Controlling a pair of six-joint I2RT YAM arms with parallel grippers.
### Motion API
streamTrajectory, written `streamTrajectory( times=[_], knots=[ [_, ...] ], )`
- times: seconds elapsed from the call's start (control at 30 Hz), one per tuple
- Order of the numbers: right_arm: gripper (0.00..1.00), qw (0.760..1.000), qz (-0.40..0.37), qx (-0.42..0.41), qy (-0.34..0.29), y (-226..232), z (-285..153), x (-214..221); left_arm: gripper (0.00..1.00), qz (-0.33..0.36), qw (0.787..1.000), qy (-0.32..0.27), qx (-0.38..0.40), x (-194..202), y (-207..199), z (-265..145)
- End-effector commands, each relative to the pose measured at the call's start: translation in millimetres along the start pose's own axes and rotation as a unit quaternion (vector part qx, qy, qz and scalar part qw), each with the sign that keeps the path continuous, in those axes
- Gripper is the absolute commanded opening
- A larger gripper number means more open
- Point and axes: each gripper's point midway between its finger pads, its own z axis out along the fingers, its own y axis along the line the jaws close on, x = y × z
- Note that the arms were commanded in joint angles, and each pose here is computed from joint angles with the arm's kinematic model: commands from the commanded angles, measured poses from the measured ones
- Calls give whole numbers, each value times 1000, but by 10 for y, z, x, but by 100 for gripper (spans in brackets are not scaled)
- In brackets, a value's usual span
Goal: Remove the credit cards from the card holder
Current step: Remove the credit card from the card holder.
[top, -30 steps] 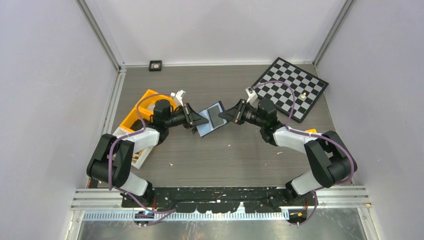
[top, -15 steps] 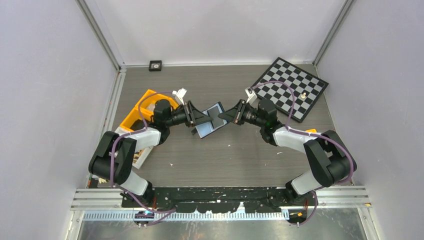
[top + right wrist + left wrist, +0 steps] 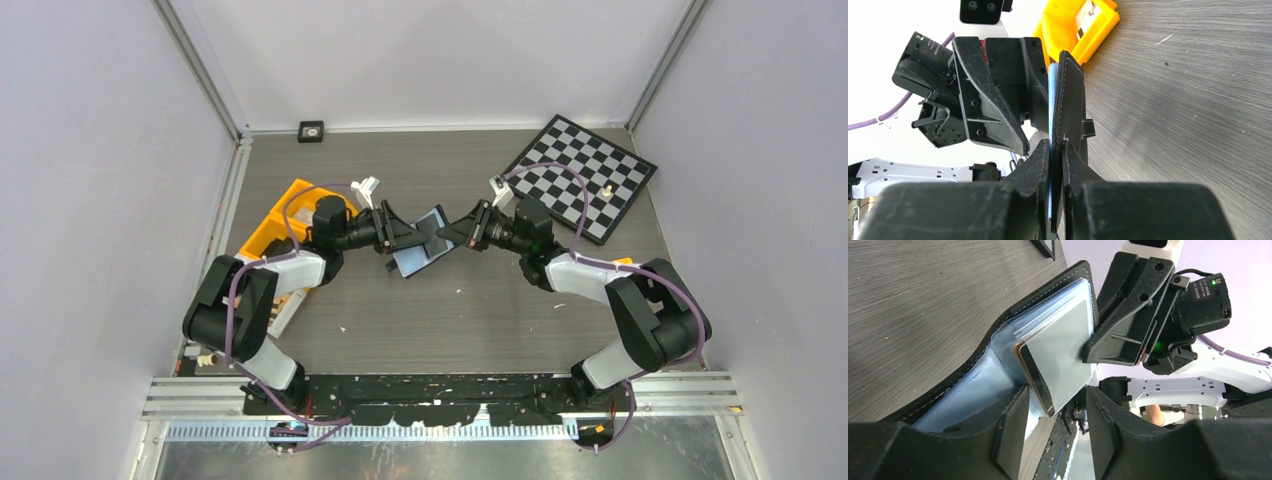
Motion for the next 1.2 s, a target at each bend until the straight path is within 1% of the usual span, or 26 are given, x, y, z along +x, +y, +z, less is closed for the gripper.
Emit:
streamTrajectory(
  times=[0.0,0.1,0.2,0.23,0.3,0.43,0.5,0.6,0.67,0.8,0.87,0.9,0.93,1.07,1.13,1.17],
  knots=[
    [6,995,-41,-86,-10,467,9,-93,47,4,1000,17,-14,24,39,67],
    [6,996,-40,-85,-4,459,37,-69,42,11,1000,14,7,15,-54,63],
    [7,997,-35,-72,3,388,75,-42,32,23,999,7,40,-12,-199,44],
    [9,997,-35,-64,4,354,88,-40,25,22,998,5,50,-19,-246,38],
    [17,998,-36,-56,5,318,95,-35,14,27,998,2,58,-28,-275,35],
    [21,998,-35,-54,4,302,100,-36,4,18,999,1,39,-31,-176,39],
    [26,998,-33,-55,0,314,90,-49,1,10,1000,-5,21,-61,-93,16],
    [33,998,-32,-53,-8,312,76,-59,0,3,1000,-14,-7,-88,33,-34],
    [33,998,-31,-51,-10,310,70,-66,0,-2,999,-18,-32,-97,123,-60],
    [17,998,-29,-46,-13,291,68,-79,0,-9,998,-18,-62,-101,245,-85],
    [5,999,-26,-40,-13,267,71,-82,0,-15,997,-15,-72,-90,294,-90],
    [2,999,-26,-39,-14,260,75,-90,0,-18,997,-13,-76,-81,316,-87],
    [1,999,-24,-35,-13,244,76,-93,0,-21,997,-11,-78,-74,333,-81],
    [1,1000,-17,-6,-11,116,98,-92,0,-24,997,-9,-74,-75,336,-69],
    [0,1000,-13,-5,-11,93,104,-95,5,-24,997,-7,-68,-71,314,-67],
    [0,1000,-9,-7,-11,87,110,-97,10,-24,998,-7,-66,-68,305,-68]
  ],
)
